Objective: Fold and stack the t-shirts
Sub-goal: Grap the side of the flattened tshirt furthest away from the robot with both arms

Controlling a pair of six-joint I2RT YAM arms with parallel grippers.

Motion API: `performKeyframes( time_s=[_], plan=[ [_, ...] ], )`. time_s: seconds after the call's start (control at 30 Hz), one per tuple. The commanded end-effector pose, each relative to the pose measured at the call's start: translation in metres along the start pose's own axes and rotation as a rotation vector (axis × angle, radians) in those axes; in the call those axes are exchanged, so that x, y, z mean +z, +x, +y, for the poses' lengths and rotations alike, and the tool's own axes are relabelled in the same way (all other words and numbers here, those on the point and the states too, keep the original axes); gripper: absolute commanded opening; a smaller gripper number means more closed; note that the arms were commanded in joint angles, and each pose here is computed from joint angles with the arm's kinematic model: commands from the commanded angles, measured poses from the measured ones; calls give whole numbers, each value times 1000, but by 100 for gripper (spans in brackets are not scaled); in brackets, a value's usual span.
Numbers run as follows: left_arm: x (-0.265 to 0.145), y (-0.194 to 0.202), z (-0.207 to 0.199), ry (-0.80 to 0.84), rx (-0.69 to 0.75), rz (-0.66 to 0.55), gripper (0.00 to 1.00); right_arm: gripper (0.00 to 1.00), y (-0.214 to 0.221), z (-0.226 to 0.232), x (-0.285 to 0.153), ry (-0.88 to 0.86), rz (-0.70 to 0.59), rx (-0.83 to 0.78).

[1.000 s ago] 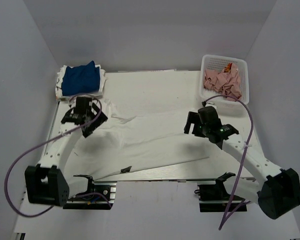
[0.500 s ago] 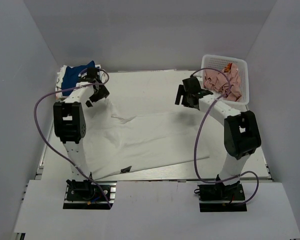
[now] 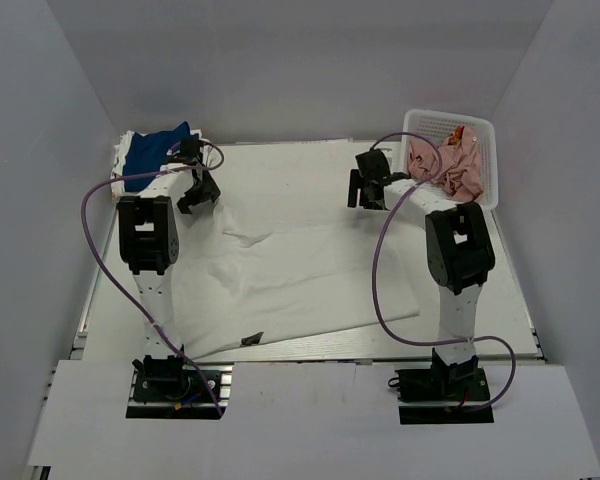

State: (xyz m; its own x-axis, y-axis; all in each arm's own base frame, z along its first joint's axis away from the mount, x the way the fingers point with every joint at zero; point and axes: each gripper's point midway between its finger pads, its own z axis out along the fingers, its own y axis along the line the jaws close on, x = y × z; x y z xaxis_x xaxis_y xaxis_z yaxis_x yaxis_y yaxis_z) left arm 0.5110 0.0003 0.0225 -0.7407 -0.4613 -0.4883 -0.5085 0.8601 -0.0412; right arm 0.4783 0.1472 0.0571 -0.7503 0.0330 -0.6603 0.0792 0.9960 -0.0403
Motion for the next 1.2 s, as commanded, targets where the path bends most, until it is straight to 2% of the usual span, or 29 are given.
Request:
performKeyframes(
  time_s=[0.0, 0.1, 0.13, 0.2, 0.23, 0.27, 0.3, 0.37, 0.5, 0.73, 0.8, 1.03, 1.07, 1.17],
  plan=[
    [4, 5, -23, 111, 24, 21, 80, 90, -14, -2, 3, 22, -28, -13],
    [4, 16, -32, 159, 59, 35, 67, 90, -16, 0, 8, 21, -32, -5],
    [5, 21, -32, 167, 61, 50, 53, 90, -15, 1, 11, 23, -30, -4],
    [6, 26, -31, 178, 71, 50, 40, 90, -21, 3, 14, 22, -43, 5],
    [3, 23, -32, 182, 79, 41, 16, 90, -19, 4, 17, 26, -37, 4],
    [3, 23, -32, 182, 79, 41, 4, 90, -16, 2, 21, 38, -27, 4],
    [1, 20, -28, 163, 90, 38, 0, 90, -15, 3, 21, 43, -21, 5],
    [-1, 11, -20, 133, 90, 25, 0, 90, -14, 0, 24, 76, -20, 0],
    [-40, -18, -12, 132, 84, -108, 0, 90, -3, 5, 30, 66, 16, 39],
    [-83, -25, 1, 146, 76, -192, 0, 88, 23, -7, 21, 107, 82, 89],
    [-97, -26, 7, 148, 69, -220, 0, 80, 31, -9, 24, 111, 92, 86],
    [-123, -30, 8, 180, 89, -281, 0, 39, 36, -10, 17, 111, 120, 89],
    [-122, -27, 9, 174, 92, -271, 0, 27, 40, -12, 13, 118, 124, 82],
    [-130, -26, 14, 165, 82, -272, 0, 5, 35, -14, 6, 106, 94, 88]
  ],
)
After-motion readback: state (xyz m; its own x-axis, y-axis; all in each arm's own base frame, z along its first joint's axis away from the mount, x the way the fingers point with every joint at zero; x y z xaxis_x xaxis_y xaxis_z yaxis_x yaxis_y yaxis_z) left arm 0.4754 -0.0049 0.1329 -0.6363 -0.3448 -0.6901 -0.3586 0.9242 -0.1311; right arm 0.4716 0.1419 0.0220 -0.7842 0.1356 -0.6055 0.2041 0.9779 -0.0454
